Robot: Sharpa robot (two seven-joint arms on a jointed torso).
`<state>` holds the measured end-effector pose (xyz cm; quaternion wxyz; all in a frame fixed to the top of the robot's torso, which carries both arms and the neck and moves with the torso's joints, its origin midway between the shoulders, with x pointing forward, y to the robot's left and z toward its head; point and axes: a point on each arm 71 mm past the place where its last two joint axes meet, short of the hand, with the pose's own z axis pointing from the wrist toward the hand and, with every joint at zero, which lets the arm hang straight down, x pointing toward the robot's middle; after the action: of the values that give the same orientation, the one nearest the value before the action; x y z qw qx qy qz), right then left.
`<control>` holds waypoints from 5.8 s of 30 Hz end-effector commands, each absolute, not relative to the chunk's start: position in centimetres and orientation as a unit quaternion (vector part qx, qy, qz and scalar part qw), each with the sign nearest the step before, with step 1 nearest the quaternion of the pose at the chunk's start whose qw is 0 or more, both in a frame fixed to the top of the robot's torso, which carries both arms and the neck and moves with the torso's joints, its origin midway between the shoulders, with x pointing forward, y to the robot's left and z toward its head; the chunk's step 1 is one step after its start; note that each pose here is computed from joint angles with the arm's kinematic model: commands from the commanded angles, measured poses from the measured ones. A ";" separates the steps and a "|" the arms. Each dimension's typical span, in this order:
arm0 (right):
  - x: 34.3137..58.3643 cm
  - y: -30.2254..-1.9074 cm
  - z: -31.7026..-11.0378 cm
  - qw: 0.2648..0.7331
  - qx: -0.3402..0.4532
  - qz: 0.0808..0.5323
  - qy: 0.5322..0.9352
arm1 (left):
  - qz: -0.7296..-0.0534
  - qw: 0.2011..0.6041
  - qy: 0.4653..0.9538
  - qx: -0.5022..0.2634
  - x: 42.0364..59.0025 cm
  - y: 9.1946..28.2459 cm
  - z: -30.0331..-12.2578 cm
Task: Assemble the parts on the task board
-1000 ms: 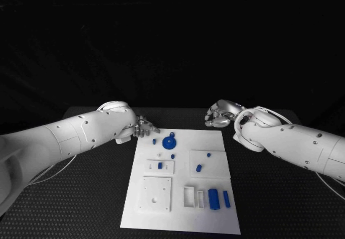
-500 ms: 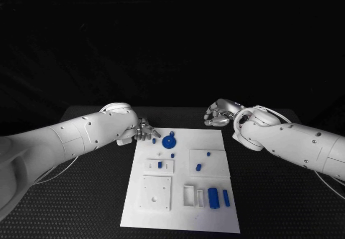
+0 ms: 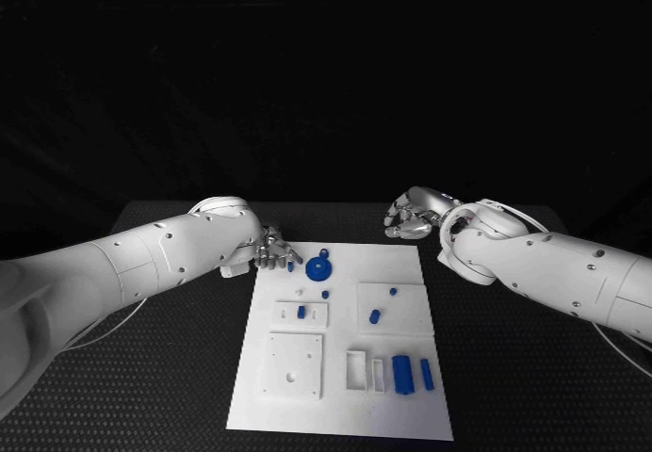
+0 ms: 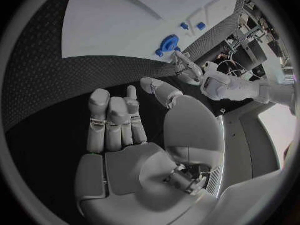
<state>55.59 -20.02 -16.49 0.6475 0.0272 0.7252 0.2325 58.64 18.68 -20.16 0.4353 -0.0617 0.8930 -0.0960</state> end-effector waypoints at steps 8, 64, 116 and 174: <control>55.6 -19.8 -16.5 0.645 0.022 0.234 0.727 | -0.106 0.422 0.898 -0.058 58.3 18.2 -20.5; 55.6 -20.5 -16.6 0.646 0.026 0.228 0.728 | -0.181 0.452 0.862 -0.140 54.2 21.2 -19.2; 55.4 -20.7 -16.6 0.643 0.026 0.228 0.731 | -0.156 0.476 0.864 -0.049 47.6 19.8 -23.4; 55.3 -20.6 -16.6 0.640 0.022 0.229 0.733 | -0.138 0.444 0.885 -0.026 47.7 19.1 -24.9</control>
<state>55.40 -20.70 -16.56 0.6448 0.0283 0.7289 0.2284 48.01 19.38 -24.30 0.4592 -0.0368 0.8764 -0.1402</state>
